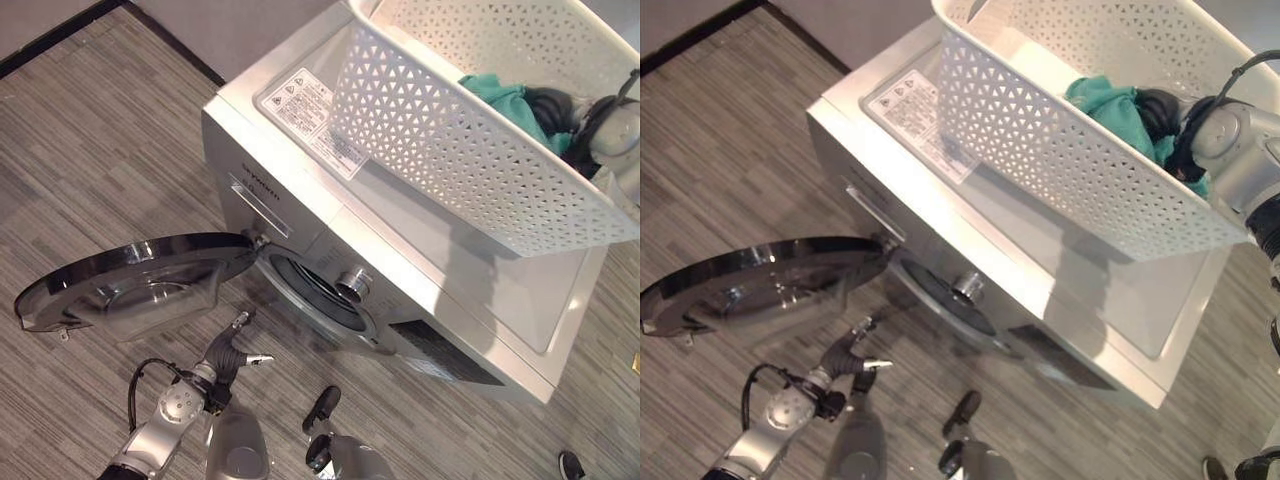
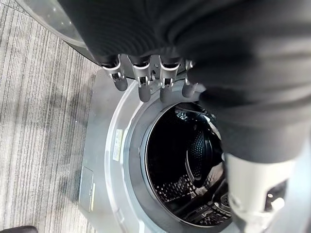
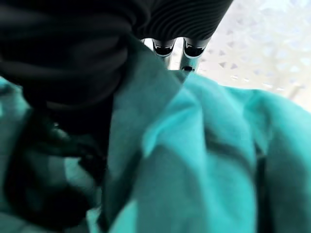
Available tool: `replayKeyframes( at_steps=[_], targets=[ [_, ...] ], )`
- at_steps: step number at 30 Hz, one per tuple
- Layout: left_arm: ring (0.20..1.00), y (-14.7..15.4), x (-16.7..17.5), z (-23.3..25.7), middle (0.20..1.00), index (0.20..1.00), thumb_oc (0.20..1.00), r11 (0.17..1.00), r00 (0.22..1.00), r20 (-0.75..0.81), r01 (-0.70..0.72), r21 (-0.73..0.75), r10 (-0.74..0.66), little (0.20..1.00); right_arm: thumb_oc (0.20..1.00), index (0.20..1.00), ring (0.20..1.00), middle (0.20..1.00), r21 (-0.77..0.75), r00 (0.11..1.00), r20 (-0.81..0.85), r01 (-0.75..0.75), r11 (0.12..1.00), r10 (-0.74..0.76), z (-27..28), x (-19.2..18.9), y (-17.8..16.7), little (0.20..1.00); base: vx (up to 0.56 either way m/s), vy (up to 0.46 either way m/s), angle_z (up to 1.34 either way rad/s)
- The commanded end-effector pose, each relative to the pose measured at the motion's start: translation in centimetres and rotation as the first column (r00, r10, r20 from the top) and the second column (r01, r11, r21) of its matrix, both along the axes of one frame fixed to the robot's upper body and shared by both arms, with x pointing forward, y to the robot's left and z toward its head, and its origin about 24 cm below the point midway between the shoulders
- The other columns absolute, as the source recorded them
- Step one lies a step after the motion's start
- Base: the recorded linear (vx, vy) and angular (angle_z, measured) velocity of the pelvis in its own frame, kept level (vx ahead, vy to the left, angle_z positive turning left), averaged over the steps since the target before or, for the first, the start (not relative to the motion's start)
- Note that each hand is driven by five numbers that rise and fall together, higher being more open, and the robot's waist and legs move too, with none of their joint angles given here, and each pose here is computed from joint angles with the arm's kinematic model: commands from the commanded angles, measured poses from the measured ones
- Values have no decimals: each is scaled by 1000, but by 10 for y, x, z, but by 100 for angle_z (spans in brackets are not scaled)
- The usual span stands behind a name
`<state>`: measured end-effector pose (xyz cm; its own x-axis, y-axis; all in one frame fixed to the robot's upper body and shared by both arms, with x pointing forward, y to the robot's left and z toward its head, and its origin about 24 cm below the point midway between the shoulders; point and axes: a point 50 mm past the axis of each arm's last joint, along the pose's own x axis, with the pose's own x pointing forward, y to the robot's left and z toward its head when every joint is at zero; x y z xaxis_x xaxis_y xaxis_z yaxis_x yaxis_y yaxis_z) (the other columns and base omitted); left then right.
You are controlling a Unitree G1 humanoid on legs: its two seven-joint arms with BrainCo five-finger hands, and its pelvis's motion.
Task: Grab the laundry basket,head to the washer,open it,put in the laundry and shut it.
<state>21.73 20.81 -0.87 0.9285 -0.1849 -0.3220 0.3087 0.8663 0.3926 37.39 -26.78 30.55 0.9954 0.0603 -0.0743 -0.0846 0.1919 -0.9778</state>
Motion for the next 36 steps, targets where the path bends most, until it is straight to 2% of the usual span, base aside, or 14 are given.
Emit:
replayKeyframes(
  at_steps=[1,3,4,5,12,17,19,22,23,27,29,31,33,36],
  targets=[
    [1000,-11,15,32,1000,1000,1000,997,985,170,40,-67,-28,1000,200,200,200,200,-38,995,-99,2,999,-6,-18,1,-3,200,-3,12,-4],
    [1000,-8,18,32,1000,1000,1000,998,984,179,8,-67,4,1000,200,200,200,200,53,997,71,-39,998,35,12,-1,5,200,-40,28,-9],
    [1000,-8,18,32,1000,1000,1000,998,984,179,8,-67,4,1000,200,200,200,200,54,997,71,-39,998,35,12,-1,5,200,6,7,-14],
    [1000,-7,19,32,1000,1000,1000,997,983,182,-2,-72,15,1000,200,200,200,200,121,986,161,-59,991,39,26,-3,5,200,8,4,-11],
    [1000,-1,19,28,1000,1000,1000,996,984,168,-39,-83,53,1000,200,200,200,200,292,930,366,-92,952,-22,52,-16,-12,200,7,7,-5],
    [1000,5,19,23,1000,1000,1000,996,987,146,-62,-65,71,1000,200,200,200,200,433,835,545,-199,879,-79,74,-32,-21,200,28,6,-12],
    [1000,9,17,19,1000,1000,1000,995,987,132,-82,-56,88,1000,200,200,200,200,484,744,657,-297,823,-118,98,-44,-23,200,56,7,-4],
    [1000,12,15,18,1000,1000,1000,995,988,122,-87,-47,92,1000,200,200,200,200,503,710,690,-330,799,-141,105,-47,-23,200,32,11,-6],
    [1000,14,14,16,1000,1000,1000,994,988,111,-101,-43,105,1000,200,200,200,200,515,663,729,-367,775,-171,114,-52,-24,200,3,19,-12],
    [1000,16,11,12,1000,1000,1000,993,989,94,-114,-35,117,1000,200,200,200,200,531,598,772,-422,735,-215,121,-56,-23,200,26,17,-12],
    [1000,16,11,11,1000,1000,1000,993,989,92,-117,-32,120,1000,200,200,200,200,528,587,779,-424,736,-221,122,-57,-22,200,1,3,-2],
    [1000,15,9,9,1000,1000,1000,992,989,83,-121,-25,122,1000,200,200,200,200,519,519,814,-445,730,-261,128,-61,-20,200,5,20,-12],
    [1000,16,9,8,1000,1000,1000,992,989,82,-122,-20,123,1000,200,200,200,200,519,505,818,-442,731,-276,128,-61,-21,200,-1,13,-13],
    [1000,14,9,7,1000,1000,1000,993,989,80,-121,-12,122,1000,200,200,200,200,512,408,848,-459,726,-339,138,-69,-23,200,-3,16,-6]
  ],
)
